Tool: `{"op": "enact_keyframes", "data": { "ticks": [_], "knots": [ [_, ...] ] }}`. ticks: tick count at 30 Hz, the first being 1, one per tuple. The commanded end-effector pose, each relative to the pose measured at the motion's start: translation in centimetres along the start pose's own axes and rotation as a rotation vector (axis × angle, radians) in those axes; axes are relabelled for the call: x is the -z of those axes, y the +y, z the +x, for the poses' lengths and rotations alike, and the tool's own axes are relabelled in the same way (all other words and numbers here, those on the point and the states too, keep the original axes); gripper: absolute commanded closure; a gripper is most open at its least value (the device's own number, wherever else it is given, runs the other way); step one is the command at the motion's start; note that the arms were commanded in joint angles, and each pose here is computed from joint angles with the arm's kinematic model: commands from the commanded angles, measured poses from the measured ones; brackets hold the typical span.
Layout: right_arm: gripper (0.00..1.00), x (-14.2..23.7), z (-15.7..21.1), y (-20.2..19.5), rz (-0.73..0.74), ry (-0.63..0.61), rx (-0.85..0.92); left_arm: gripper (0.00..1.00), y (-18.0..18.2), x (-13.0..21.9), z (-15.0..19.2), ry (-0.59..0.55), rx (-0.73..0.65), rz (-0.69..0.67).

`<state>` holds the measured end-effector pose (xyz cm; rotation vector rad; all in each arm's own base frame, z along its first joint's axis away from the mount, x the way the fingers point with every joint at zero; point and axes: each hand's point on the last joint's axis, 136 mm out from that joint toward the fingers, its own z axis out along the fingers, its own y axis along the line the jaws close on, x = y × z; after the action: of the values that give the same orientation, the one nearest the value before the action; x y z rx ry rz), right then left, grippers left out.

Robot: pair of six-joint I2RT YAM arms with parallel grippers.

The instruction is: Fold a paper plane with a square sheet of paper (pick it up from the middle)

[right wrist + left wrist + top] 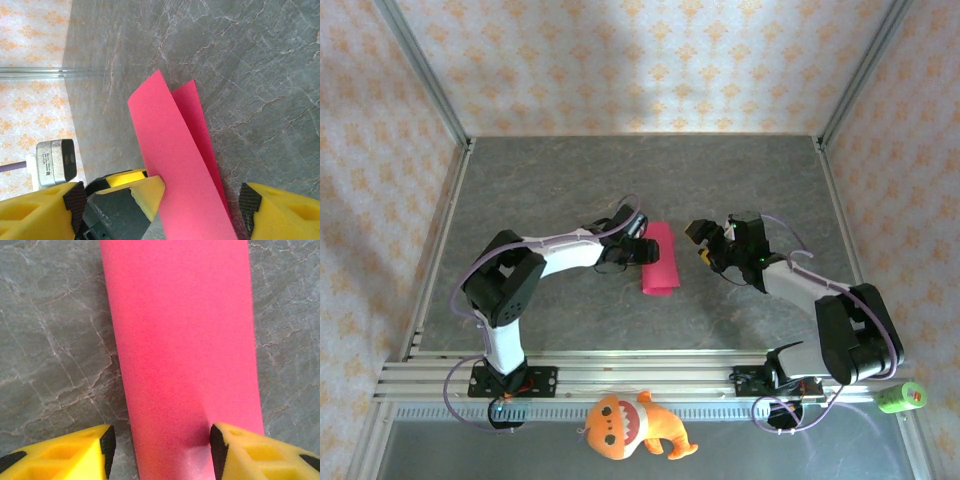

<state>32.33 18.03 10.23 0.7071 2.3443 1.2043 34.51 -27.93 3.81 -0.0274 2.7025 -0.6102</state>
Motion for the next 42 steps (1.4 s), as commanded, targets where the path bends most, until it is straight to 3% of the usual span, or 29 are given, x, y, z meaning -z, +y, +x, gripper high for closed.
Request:
{"op": "enact_keyframes", "data": {
  "ticks": [1, 11, 17, 22, 33, 42],
  "knots": [
    [0.18, 0.5, -0.1, 0.7, -0.032, -0.009, 0.007, 0.45, 1.5, -0.6, 0.9, 0.069, -0.059, -0.077],
    [0.21, 0.5, 0.2, 0.5, -0.03, 0.004, 0.012, 0.44, 1.6, -0.4, 0.7, 0.103, -0.158, -0.095],
    [0.45, -0.1, 1.3, 1.3, -0.082, 0.079, 0.041, 0.41, 1.4, -0.1, 0.9, 0.111, -0.187, -0.082],
    [0.69, -1.8, 2.8, 0.5, -0.032, 0.152, 0.059, 0.41, 1.9, -0.3, 0.9, 0.111, -0.181, -0.104],
    [0.95, -5.0, 4.6, -1.8, 0.117, 0.198, 0.1, 0.41, 2.2, -0.4, 1.0, 0.118, -0.194, -0.116],
    [1.0, -6.9, 5.8, -2.7, 0.16, 0.26, 0.107, 0.4, 2.3, -0.5, 1.1, 0.112, -0.183, -0.113]
  ]
}}
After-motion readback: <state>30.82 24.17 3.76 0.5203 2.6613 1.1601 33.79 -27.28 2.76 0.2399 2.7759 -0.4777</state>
